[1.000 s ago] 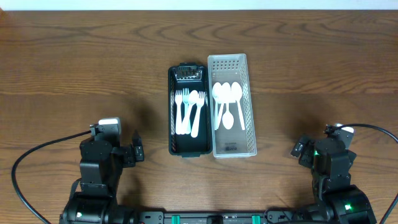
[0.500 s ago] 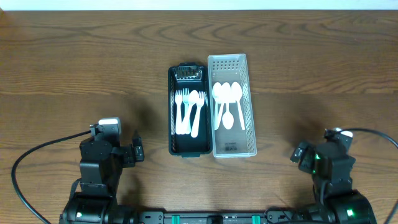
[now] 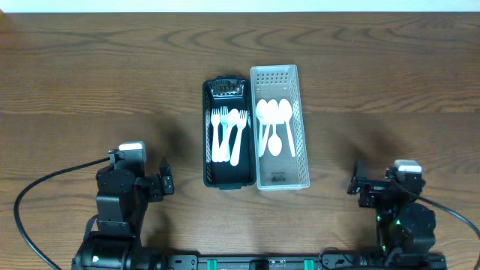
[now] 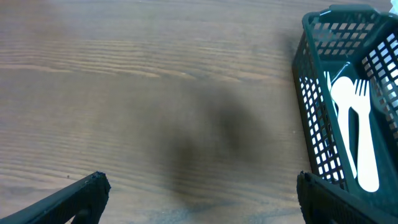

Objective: Pack container

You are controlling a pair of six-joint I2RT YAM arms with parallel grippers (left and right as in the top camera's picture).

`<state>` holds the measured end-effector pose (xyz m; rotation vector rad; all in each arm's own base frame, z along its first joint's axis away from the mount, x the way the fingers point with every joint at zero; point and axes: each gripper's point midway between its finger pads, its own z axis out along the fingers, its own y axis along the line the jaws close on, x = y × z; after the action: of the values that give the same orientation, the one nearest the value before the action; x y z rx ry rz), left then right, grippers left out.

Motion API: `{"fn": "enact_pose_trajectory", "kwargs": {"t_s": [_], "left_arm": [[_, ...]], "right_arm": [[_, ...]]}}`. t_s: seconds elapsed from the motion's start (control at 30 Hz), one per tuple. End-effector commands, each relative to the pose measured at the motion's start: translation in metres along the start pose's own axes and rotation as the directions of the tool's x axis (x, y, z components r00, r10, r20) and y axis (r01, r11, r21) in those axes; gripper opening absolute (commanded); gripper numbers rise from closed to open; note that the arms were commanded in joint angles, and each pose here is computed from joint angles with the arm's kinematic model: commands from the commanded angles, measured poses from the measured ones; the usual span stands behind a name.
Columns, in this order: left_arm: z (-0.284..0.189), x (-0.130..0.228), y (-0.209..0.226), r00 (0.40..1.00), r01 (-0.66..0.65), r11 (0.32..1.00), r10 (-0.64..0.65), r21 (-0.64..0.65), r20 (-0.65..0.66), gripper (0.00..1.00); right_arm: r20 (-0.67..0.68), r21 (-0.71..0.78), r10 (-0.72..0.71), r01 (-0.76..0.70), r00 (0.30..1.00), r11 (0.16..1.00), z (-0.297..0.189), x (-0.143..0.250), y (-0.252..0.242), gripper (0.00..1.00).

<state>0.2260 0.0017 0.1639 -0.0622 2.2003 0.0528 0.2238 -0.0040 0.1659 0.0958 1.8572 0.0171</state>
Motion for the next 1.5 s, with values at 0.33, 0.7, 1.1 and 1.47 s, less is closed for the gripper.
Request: {"fn": "enact_pose_trajectory", "kwargs": {"t_s": [0.33, 0.7, 1.1, 1.47], "left_arm": [[0.000, 0.000, 0.001, 1.000, -0.019, 1.000, 0.019, -0.006, -0.002, 0.98], [0.000, 0.000, 0.001, 1.000, -0.020, 1.000, 0.020, -0.006, -0.002, 0.98], [0.000, 0.000, 0.001, 1.000, -0.020, 1.000, 0.020, -0.006, -0.002, 0.98], [0.000, 0.000, 0.001, 1.000, -0.020, 1.000, 0.020, -0.006, -0.002, 0.98]], "right_arm": [[0.206, -0.022, -0.175, 0.183, 0.963, 0.983, 0.025, 0.005, 0.008, 0.99], [0.216, -0.035, -0.187, 0.199, 0.958, 0.979, 0.024, 0.004, 0.011, 0.99], [0.216, -0.035, -0.187, 0.199, 0.958, 0.979, 0.024, 0.004, 0.011, 0.99], [0.216, -0.035, -0.187, 0.199, 0.958, 0.979, 0.024, 0.004, 0.011, 0.99]]}}
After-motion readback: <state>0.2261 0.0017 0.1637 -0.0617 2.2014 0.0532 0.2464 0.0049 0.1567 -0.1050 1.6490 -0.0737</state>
